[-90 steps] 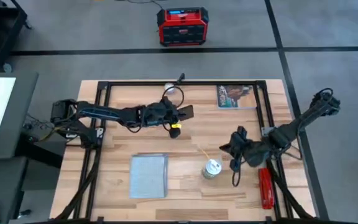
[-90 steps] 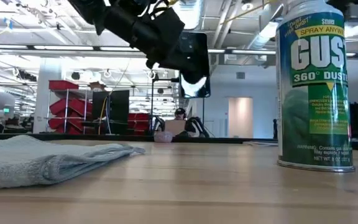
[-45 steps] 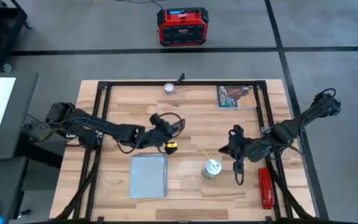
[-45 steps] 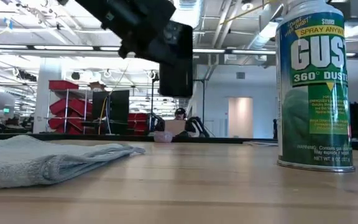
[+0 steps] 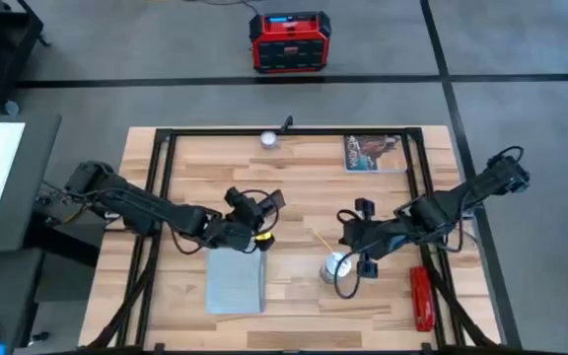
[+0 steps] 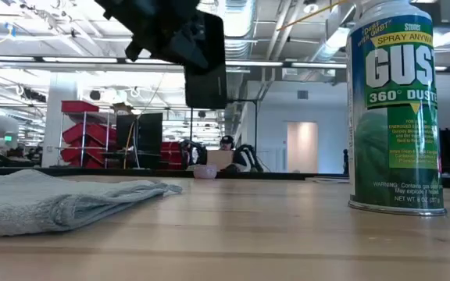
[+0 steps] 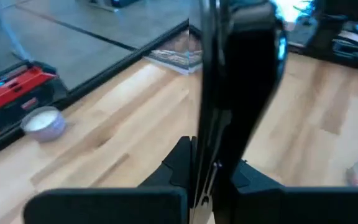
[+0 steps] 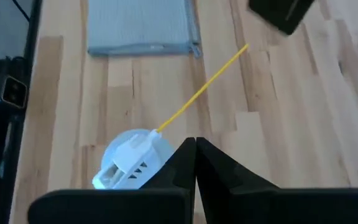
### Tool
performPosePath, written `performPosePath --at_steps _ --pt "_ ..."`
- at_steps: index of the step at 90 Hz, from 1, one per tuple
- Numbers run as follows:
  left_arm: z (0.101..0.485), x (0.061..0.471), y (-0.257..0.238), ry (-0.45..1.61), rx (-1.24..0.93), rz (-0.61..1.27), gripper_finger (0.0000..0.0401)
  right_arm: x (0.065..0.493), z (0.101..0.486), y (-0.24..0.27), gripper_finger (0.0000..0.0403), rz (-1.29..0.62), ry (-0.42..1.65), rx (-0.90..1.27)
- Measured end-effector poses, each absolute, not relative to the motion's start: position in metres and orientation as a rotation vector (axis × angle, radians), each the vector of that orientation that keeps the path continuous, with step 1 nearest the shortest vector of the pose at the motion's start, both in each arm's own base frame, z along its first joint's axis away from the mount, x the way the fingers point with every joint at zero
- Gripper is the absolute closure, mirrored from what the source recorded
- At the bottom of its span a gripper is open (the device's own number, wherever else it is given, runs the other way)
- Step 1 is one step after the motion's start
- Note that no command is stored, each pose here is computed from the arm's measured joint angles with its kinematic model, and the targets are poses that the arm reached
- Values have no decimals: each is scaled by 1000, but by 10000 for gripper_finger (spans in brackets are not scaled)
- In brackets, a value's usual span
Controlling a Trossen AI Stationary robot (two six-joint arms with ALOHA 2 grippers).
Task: Apply microfiber cloth
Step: Spray the back of the cellphone with the cleaning bottle
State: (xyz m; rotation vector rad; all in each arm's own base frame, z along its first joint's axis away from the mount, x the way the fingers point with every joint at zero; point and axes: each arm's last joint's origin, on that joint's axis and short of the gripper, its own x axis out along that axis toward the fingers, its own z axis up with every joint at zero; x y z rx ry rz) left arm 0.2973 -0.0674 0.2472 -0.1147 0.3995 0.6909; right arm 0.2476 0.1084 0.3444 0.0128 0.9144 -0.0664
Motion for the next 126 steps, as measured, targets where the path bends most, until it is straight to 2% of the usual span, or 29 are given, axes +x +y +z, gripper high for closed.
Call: performPosePath --at_steps 30,54,105,126 --pt "245 300 -67 388 -171 687 399 276 353 111 403 -50 1071 11" --pt "245 300 -67 375 -208 694 399 280 357 116 403 -52 1127 43" --pt "247 297 -84 356 -310 641 399 281 360 121 403 -4 1117 105" --pt "249 324 -96 413 -238 603 399 286 355 123 403 1 1133 102"
